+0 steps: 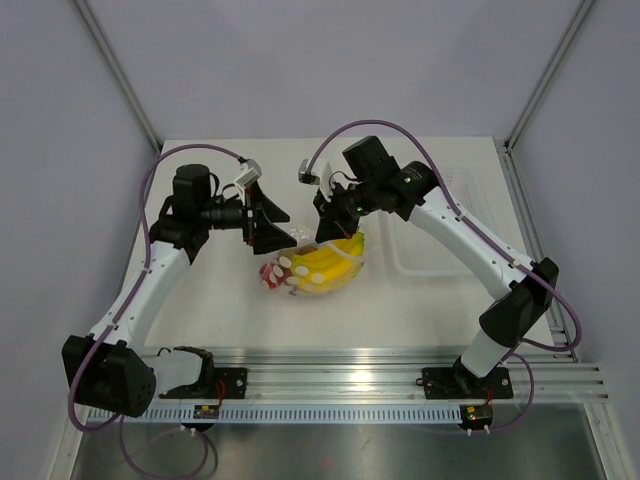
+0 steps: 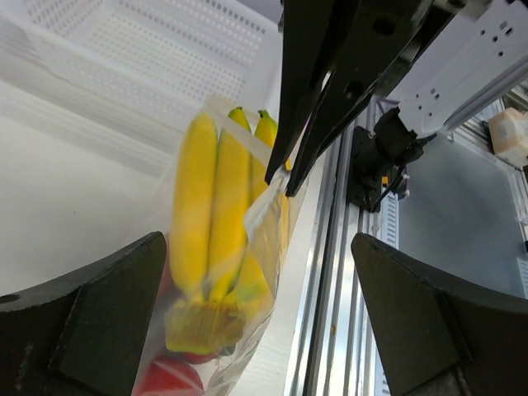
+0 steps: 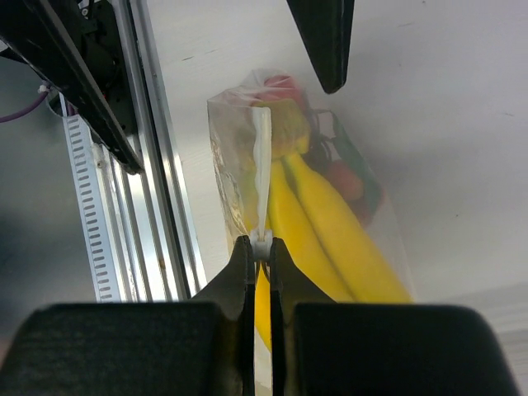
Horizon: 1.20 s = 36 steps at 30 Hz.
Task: Place the food in the zip-top bag and seal the zipper
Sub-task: Zip the zipper food storage bag at the center of the board.
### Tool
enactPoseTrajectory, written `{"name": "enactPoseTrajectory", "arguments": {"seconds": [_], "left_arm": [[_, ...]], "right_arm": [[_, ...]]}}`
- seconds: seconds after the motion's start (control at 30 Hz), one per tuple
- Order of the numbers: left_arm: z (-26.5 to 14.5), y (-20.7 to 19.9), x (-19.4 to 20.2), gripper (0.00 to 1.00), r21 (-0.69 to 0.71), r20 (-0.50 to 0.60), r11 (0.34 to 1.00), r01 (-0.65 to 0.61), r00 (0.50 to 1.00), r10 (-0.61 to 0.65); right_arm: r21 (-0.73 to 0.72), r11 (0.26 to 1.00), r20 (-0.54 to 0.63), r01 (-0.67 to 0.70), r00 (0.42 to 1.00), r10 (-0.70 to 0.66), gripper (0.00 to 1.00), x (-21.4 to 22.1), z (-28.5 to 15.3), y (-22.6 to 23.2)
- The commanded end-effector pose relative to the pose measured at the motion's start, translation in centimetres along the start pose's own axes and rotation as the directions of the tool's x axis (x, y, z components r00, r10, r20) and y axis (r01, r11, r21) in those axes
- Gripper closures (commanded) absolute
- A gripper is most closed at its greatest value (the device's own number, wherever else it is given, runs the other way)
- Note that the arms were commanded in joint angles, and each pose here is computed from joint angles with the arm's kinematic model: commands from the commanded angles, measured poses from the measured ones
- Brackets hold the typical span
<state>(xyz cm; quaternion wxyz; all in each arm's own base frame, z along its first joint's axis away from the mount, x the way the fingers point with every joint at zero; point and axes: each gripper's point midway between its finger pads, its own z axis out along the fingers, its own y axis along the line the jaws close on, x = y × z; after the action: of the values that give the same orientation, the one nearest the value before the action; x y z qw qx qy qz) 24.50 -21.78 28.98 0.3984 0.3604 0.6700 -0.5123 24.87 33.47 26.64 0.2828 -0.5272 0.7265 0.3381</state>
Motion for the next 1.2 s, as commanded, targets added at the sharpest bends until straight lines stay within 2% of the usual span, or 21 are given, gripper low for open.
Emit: {"name": "enactPoseTrajectory", "arguments": {"seconds": [0.0,0.1,0.27,0.3,0.43,0.53,0.57,0.6,0.7,0.73,0.77,0.87,1.0,1.17], "left_arm": [[0.4,-0.3,0.2,0.01,0.022,-0.025,0.999,-0.045,0.999,0.046],[0.9,0.1,0.2,0.01,0.002,-0.022,0.999,-0.051,0.998,0.051],[1.8,0.1,-0.1,0.01,0.045,-0.011,0.996,-0.074,0.997,0.075],[1.9,-0.3,-0.1,0.01,0.056,-0.011,0.998,-0.038,0.999,0.039],[2.3,-0.5,0.3,0.12,0.073,-0.019,0.997,-0.039,0.999,0.04],[2.3,-0.6,0.6,0.32,0.081,-0.018,0.996,-0.035,0.999,0.037],[2.4,-0.6,0.6,0.49,0.085,-0.018,0.996,-0.036,0.999,0.038],[2.4,-0.7,0.7,0.6,0.093,-0.019,0.995,-0.037,0.999,0.038],[2.5,-0.7,0.8,0.84,0.106,-0.031,0.994,-0.028,0.999,0.031],[2.5,-0.6,0.9,0.89,0.106,-0.035,0.994,-0.024,0.999,0.028],[2.6,-0.5,1.0,0.99,0.106,-0.04,0.994,-0.02,0.999,0.025],[2.7,-0.2,0.7,1.0,0.089,-0.043,0.996,-0.014,0.999,0.018],[2.6,1.8,-0.1,1.0,-0.062,0.004,0.998,-0.018,1.0,0.019],[2.4,2.8,-1.2,1.0,-0.153,0.071,0.988,-0.004,0.997,0.015]], "right_arm": [[0.011,0.999,0.071,0.043,0.997,-0.044,1.0,-2.6,-1.4,0.5],[-0.004,0.999,0.077,0.04,0.996,-0.04,1.0,-2.9,-1.3,0.6],[-0.013,0.999,0.081,0.034,0.996,-0.033,1.0,-3.1,-1.1,0.6],[-0.013,0.999,0.079,0.032,0.996,-0.031,1.0,-3.1,-1.0,0.6],[-0.016,0.999,0.082,0.033,0.996,-0.031,1.0,-3.2,-1.0,0.6],[-0.014,0.999,0.083,0.034,0.996,-0.032,1.0,-3.3,-1.0,0.5],[-0.016,0.999,0.082,0.033,0.996,-0.031,1.0,-3.2,-1.0,0.5],[-0.014,0.999,0.085,0.035,0.996,-0.034,1.0,-3.4,-1.0,0.6],[-0.017,0.999,0.085,0.032,0.996,-0.031,1.0,-3.4,-1.0,0.5],[-0.018,0.999,0.084,0.032,0.996,-0.031,1.0,-3.3,-0.9,0.6],[-0.021,0.999,0.087,0.033,0.996,-0.031,1.0,-3.4,-0.9,0.6],[-0.017,0.999,0.087,0.033,0.996,-0.032,1.0,-3.5,-0.9,0.5],[0.007,0.999,0.08,0.034,0.996,-0.035,1.0,-3.3,-1.3,0.3],[0.023,0.999,0.068,0.028,0.997,-0.03,1.0,-2.8,-1.5,0.3]]}}
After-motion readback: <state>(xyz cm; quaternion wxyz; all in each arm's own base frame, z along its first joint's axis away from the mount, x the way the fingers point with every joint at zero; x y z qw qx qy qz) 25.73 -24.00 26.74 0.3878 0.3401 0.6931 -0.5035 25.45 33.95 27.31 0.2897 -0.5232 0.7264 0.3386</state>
